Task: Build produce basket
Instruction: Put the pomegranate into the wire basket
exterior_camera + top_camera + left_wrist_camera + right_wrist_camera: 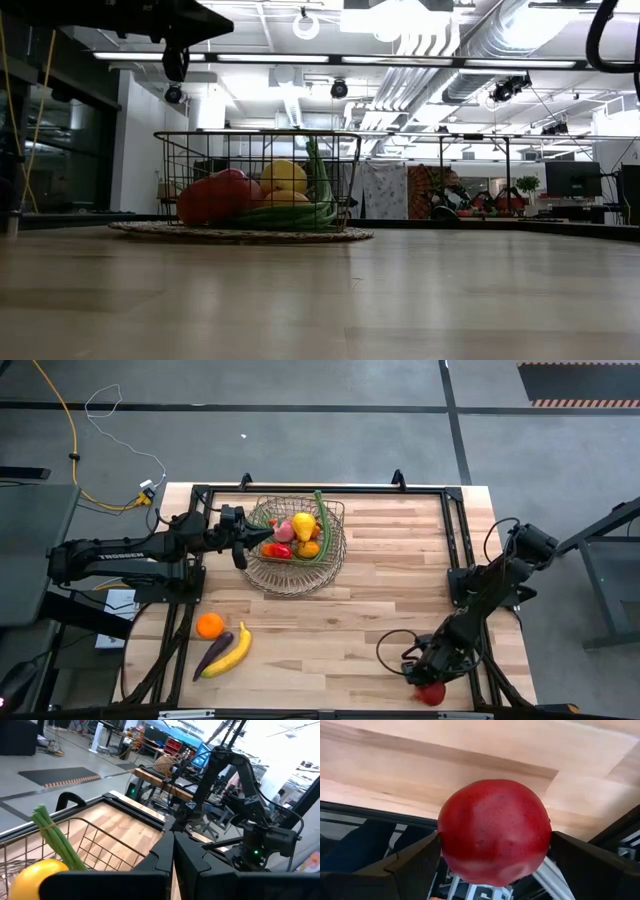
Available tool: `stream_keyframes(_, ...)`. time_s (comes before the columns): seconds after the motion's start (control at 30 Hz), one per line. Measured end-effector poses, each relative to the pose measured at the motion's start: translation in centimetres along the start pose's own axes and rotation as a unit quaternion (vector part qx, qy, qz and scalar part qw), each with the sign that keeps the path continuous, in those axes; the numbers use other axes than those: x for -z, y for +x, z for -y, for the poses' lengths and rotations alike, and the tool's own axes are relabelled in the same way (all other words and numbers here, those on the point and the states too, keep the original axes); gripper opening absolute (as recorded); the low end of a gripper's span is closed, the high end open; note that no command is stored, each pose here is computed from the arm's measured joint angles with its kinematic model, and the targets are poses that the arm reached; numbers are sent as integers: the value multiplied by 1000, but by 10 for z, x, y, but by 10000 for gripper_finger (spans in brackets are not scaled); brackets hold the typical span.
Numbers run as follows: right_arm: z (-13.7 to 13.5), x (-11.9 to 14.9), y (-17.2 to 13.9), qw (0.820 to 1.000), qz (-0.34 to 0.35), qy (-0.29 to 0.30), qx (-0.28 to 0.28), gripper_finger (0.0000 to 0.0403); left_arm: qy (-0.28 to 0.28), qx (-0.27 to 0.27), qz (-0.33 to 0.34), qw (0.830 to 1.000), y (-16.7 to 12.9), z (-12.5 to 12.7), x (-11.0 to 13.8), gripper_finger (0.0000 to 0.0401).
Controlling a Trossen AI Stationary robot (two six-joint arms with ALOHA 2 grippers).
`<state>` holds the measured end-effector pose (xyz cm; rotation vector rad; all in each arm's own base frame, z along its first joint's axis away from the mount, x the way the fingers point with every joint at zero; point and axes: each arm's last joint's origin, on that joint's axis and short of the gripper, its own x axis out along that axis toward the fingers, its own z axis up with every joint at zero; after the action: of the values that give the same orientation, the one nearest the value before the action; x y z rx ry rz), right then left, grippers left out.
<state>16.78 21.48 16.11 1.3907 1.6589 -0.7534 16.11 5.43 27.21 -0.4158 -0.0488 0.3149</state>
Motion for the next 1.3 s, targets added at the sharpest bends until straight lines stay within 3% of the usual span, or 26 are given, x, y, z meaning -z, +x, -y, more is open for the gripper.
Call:
stream_keyframes(0.17,4,-3,0,1000,15,1,19,345,0,0,0,1000,0,0,0,0)
stream_keyframes(0.43,4,-3,0,1000,16,-11,20,277,-2,0,1,1000,0,0,0,0)
stream_keyframes(0.6,7,-4,-5,999,27,-24,9,274,-6,0,1,1000,0,0,0,0)
stream_keyframes(0.8,11,-7,-31,991,95,-60,-78,261,-12,-8,5,1000,0,0,0,0)
stream_keyframes(0.9,4,-4,-55,968,128,-110,-183,253,-15,-10,6,1000,0,0,-1,0)
stream_keyframes(0.97,0,-7,-68,954,148,-129,-225,240,-23,-10,6,1000,0,0,-1,0)
stream_keyframes(1.13,-6,-30,-87,946,191,-131,-227,200,-27,-7,5,1000,0,0,0,0)
stream_keyframes(1.3,-18,-39,-104,921,213,-177,-275,189,-28,-6,5,1000,0,0,0,0)
